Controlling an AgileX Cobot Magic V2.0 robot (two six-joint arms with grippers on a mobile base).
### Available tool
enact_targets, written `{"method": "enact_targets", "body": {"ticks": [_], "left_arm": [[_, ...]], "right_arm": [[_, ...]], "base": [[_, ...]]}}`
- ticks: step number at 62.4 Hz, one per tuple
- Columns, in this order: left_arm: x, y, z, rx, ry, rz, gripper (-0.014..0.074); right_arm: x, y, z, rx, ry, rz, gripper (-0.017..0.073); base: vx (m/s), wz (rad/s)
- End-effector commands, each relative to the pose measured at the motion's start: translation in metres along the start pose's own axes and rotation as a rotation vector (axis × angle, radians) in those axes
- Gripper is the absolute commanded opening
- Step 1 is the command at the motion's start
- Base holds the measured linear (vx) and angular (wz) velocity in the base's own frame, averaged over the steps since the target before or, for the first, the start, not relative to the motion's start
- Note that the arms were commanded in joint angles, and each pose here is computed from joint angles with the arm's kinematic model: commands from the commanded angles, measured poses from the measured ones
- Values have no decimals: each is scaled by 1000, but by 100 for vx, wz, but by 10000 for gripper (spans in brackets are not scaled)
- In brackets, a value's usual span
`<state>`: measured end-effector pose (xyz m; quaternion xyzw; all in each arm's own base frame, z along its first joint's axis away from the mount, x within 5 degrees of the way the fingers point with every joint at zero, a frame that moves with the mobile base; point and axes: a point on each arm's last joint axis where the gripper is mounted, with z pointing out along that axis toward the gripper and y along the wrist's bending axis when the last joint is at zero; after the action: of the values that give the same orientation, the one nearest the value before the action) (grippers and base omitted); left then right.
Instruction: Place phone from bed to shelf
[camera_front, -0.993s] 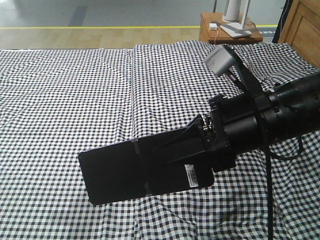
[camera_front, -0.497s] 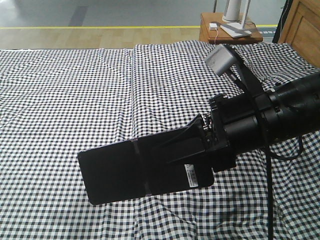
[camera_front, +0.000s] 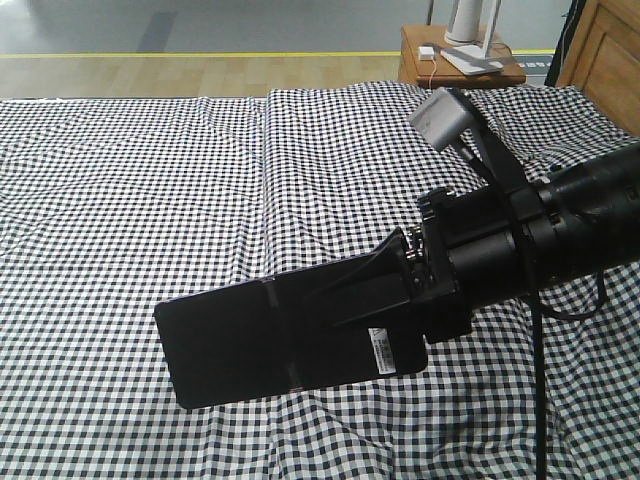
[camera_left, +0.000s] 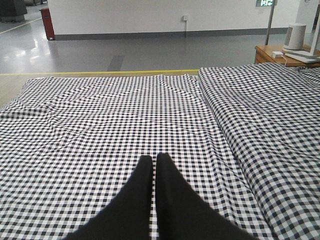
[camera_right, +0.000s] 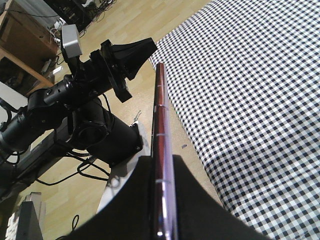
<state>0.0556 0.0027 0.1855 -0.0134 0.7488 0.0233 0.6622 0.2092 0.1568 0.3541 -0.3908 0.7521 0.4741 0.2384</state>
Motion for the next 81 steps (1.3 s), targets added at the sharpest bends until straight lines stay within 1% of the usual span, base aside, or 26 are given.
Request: {"method": "enact_targets", "body": {"ticks": [1,50,81], "left_arm": [[-4,0,0,-3,-71,-9,1],[-4,0,0,-3,-71,-9,1],[-4,0,0,-3,-71,-9,1]], "right_arm": [[-9,23,-9,-105,-53,-22,-2],[-9,22,-9,-104,-53,-21,-2],[-9,22,-9,-103,-54,-21,-2]], "base": [[0,0],[0,1],[-6,25]]}}
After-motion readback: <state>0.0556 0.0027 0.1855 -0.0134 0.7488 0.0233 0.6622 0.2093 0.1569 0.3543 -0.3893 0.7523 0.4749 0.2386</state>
